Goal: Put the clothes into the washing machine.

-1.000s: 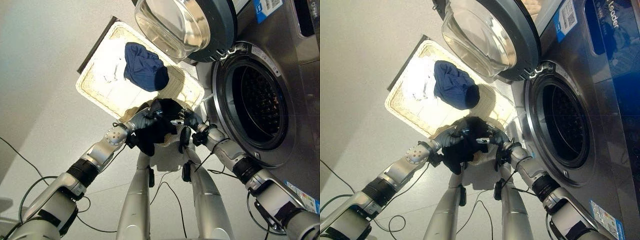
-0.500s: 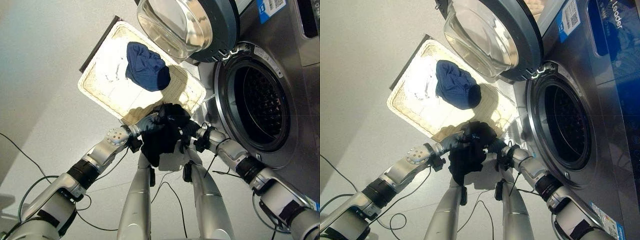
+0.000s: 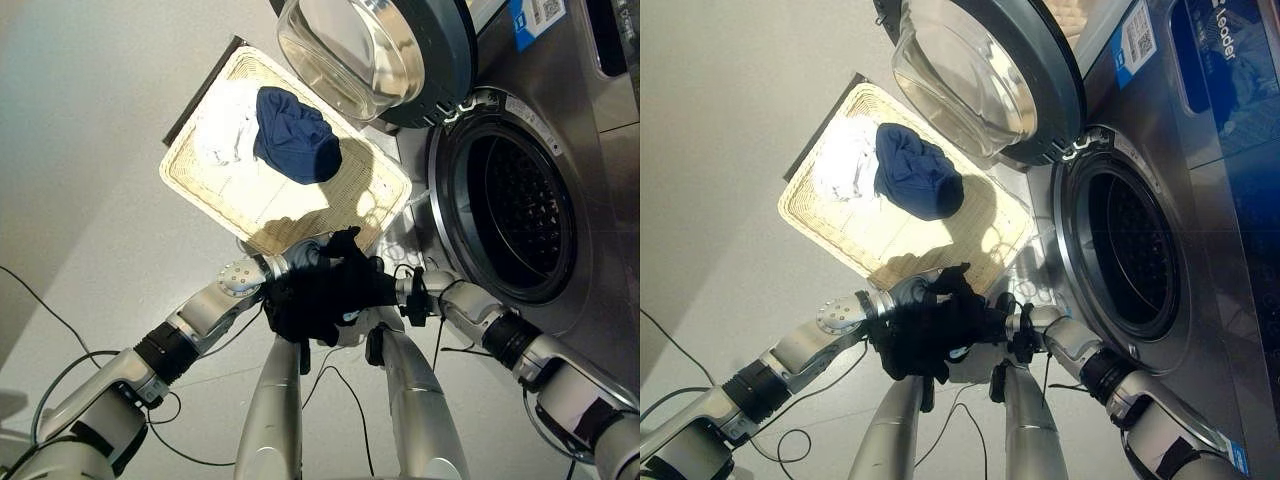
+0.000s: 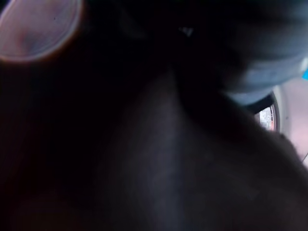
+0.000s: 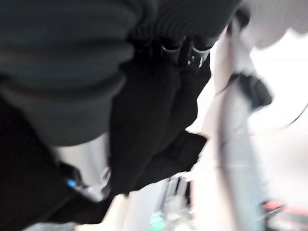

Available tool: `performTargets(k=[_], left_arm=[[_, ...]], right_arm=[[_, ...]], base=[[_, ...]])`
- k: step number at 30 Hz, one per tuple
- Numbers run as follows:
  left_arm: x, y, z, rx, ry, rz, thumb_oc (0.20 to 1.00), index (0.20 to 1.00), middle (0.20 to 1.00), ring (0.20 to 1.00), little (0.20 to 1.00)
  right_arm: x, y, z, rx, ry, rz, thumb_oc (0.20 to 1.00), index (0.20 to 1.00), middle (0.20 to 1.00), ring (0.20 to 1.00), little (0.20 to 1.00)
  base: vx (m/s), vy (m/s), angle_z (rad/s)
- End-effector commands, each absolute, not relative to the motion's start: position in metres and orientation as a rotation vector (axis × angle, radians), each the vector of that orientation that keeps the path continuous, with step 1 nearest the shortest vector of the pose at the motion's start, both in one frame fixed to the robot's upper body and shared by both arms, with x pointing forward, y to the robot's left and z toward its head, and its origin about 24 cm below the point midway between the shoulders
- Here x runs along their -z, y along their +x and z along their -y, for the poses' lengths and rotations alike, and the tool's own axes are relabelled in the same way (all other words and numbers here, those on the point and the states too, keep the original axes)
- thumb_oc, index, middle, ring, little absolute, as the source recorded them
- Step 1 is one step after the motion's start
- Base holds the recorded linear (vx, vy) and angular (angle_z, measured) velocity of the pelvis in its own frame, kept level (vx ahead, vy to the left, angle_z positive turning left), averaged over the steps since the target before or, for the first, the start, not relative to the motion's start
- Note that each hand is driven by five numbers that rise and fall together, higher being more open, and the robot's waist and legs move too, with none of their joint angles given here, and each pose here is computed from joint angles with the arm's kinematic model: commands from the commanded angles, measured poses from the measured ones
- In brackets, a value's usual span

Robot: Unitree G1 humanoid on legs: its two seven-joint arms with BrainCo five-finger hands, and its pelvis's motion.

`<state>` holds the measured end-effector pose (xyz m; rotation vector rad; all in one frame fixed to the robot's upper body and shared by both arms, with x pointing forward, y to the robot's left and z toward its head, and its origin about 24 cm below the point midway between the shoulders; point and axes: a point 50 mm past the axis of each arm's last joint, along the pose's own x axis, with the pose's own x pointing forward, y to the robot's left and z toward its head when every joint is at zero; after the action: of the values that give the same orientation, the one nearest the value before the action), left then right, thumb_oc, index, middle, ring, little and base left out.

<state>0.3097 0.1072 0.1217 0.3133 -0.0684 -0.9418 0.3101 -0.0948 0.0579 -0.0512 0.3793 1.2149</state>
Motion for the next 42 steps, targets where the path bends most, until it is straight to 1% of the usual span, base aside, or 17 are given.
performTargets(k=[1, 5, 10, 11, 12, 13, 16, 17, 20, 21, 28, 30, 33, 37, 38, 41, 42], left_arm=[[-0.149, 0.298, -0.080, 1.005, 0.153, 0.233, 0.200, 0.200, 0.200, 0.200, 0.200], [-0.137, 0.302, -0.085, 0.923, 0.142, 0.194, 0.200, 0.200, 0.200, 0.200, 0.200], [-0.124, 0.306, -0.099, 0.816, 0.161, 0.159, 0.200, 0.200, 0.200, 0.200, 0.200], [-0.118, 0.309, -0.106, 0.755, 0.199, 0.140, 0.555, 0.555, 0.555, 0.555, 0.555], [-0.118, 0.309, -0.106, 0.755, 0.199, 0.140, 0.555, 0.555, 0.555, 0.555, 0.555], [-0.113, 0.313, -0.113, 0.670, 0.235, 0.126, 1.000, 1.000, 1.000, 1.000, 1.000], [-0.108, 0.317, -0.122, 0.569, 0.283, 0.123, 1.000, 1.000, 1.000, 1.000, 1.000], [-0.106, 0.322, -0.134, 0.425, 0.355, 0.138, 1.000, 1.000, 1.000, 1.000, 1.000], [-0.105, 0.327, -0.153, 0.208, 0.426, 0.167, 1.000, 1.000, 1.000, 1.000, 1.000], [-0.102, 0.330, -0.167, 0.094, 0.408, 0.143, 1.000, 1.000, 1.000, 1.000, 1.000], [-0.091, 0.326, -0.210, -0.225, 0.295, 0.072, 1.000, 1.000, 1.000, 1.000, 1.000], [-0.090, 0.326, -0.212, -0.236, 0.283, 0.065, 1.000, 1.000, 1.000, 1.000, 1.000], [-0.086, 0.323, -0.231, -0.329, 0.222, 0.046, 1.000, 1.000, 1.000, 1.000, 1.000], [-0.083, 0.319, -0.255, -0.422, 0.178, 0.035, 1.000, 1.000, 1.000, 1.000, 1.000], [-0.083, 0.319, -0.255, -0.422, 0.178, 0.035, 1.000, 1.000, 1.000, 1.000, 1.000], [-0.079, 0.316, -0.267, -0.458, 0.188, 0.016, 1.000, 1.000, 1.000, 1.000, 1.000], [-0.081, 0.317, -0.267, -0.459, 0.187, 0.021, 1.000, 1.000, 1.000, 1.000, 1.000]], right_arm=[[-0.066, 0.281, 0.052, -1.446, 0.220, -0.295, 0.200, 0.200, 0.200, 0.200, 0.200], [-0.065, 0.280, 0.050, -1.407, 0.332, -0.264, 0.200, 0.200, 0.200, 0.200, 0.200], [-0.062, 0.284, 0.054, -1.317, 0.301, -0.215, 0.200, 0.200, 0.200, 0.200, 0.200], [-0.063, 0.287, 0.057, -1.263, 0.342, -0.196, 0.200, 0.200, 0.200, 0.200, 0.200], [-0.063, 0.287, 0.057, -1.263, 0.342, -0.196, 0.200, 0.200, 0.200, 0.200, 0.200], [-0.064, 0.290, 0.059, -1.221, 0.377, -0.185, 0.200, 0.200, 0.200, 0.200, 0.200], [-0.064, 0.293, 0.061, -1.172, 0.442, -0.177, 0.200, 0.200, 0.200, 0.200, 0.200], [-0.064, 0.297, 0.066, -1.120, 0.502, -0.173, 0.200, 0.200, 0.200, 0.200, 0.200], [-0.061, 0.303, 0.072, -1.023, 0.568, -0.188, 0.200, 0.200, 0.200, 0.200, 0.200], [-0.057, 0.309, 0.081, -0.942, 0.547, -0.189, 0.200, 0.200, 0.200, 0.200, 0.200], [-0.051, 0.326, 0.126, -0.658, 0.522, -0.187, 0.200, 0.200, 0.200, 0.200, 0.200], [-0.051, 0.328, 0.129, -0.640, 0.515, -0.189, 0.200, 0.200, 0.200, 0.200, 0.200], [-0.051, 0.337, 0.164, -0.477, 0.537, -0.187, 0.200, 0.200, 0.200, 0.200, 0.200], [-0.064, 0.345, 0.224, -0.200, 0.860, -0.041, 0.200, 0.200, 0.200, 0.200, 0.200], [-0.065, 0.345, 0.224, -0.199, 0.860, -0.041, 0.200, 0.200, 0.200, 0.200, 0.200], [-0.085, 0.344, 0.268, 0.083, 1.171, 0.210, 0.200, 0.200, 0.200, 0.200, 0.200], [-0.087, 0.345, 0.268, 0.081, 1.172, 0.215, 0.200, 0.200, 0.200, 0.200, 0.200]], base=[[0.00, 0.000, 0.00], [0.00, 0.000, 0.00], [0.00, 0.000, -0.01], [0.00, 0.000, 0.00], [0.00, 0.000, 0.00], [0.00, 0.000, 0.00], [0.00, 0.000, 0.00], [0.00, 0.000, 0.00], [0.00, 0.000, 0.00], [0.00, 0.000, 0.00], [0.00, 0.000, 0.00], [0.00, 0.000, 0.00], [0.00, 0.000, 0.00], [0.02, -0.003, -0.01], [0.00, 0.000, 0.00], [0.01, -0.019, -0.03], [0.03, -0.019, -0.03]])
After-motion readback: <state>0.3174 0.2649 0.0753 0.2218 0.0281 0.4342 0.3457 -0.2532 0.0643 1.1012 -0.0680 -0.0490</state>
